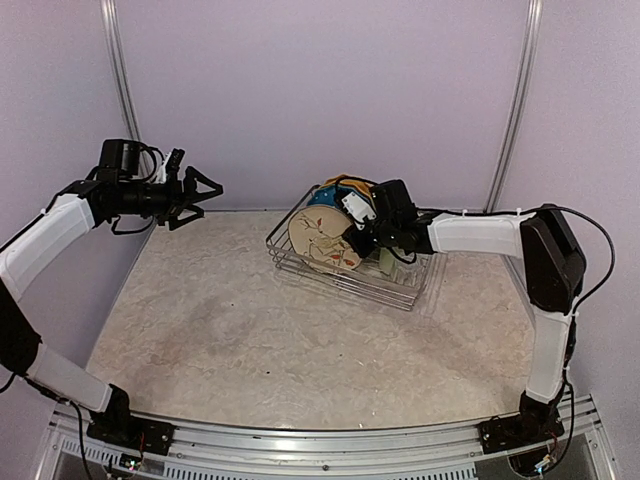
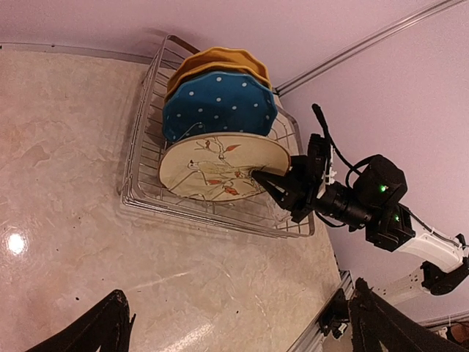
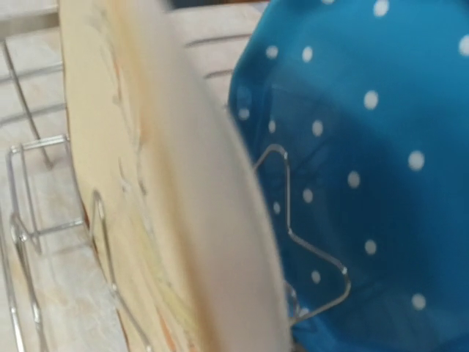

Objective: Unload the mixed dishes from the dish rack
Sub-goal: Grab the plate from the dish rack.

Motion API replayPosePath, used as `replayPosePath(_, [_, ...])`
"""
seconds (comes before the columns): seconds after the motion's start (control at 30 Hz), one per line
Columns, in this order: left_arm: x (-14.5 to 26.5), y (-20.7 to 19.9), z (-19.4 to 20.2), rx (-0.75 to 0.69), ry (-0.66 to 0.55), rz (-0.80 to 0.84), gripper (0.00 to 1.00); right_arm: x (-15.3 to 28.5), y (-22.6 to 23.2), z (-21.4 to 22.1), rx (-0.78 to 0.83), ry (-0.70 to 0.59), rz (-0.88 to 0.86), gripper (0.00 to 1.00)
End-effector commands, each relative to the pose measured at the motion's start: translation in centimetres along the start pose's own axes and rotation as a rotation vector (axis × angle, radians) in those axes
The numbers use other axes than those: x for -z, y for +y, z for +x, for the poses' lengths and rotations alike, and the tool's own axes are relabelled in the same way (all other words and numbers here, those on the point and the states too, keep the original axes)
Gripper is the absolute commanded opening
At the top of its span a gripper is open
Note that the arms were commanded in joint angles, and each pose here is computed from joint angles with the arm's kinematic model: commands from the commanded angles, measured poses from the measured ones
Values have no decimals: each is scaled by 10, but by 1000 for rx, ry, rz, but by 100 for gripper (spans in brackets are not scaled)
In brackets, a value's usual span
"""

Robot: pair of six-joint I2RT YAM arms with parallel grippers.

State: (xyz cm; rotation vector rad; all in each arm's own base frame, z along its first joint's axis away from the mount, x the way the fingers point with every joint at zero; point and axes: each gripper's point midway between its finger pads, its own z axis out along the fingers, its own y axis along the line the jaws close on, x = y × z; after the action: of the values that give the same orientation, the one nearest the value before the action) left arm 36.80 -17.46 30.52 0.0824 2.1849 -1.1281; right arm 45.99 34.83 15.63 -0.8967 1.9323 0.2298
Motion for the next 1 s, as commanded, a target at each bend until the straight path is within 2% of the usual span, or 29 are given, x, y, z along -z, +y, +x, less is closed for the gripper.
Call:
replayPosePath(0.0, [1,-11,-2,-28,1,23,99,-4,-2,-16,-11,-49,-52,23])
replayPosePath(0.47, [-2,-7,-1,-19,7,8,99,-3,-9,-23,-3,-46,-30,0])
replayPosePath(0.7, [-5,-4,0,-10,13,5,99,14,-11,-38,25,-62,3,0])
replayPosePath(0.97, [-4,-3,-1,-9,10,-1,99,44,-14,-69,95,-98,138,0])
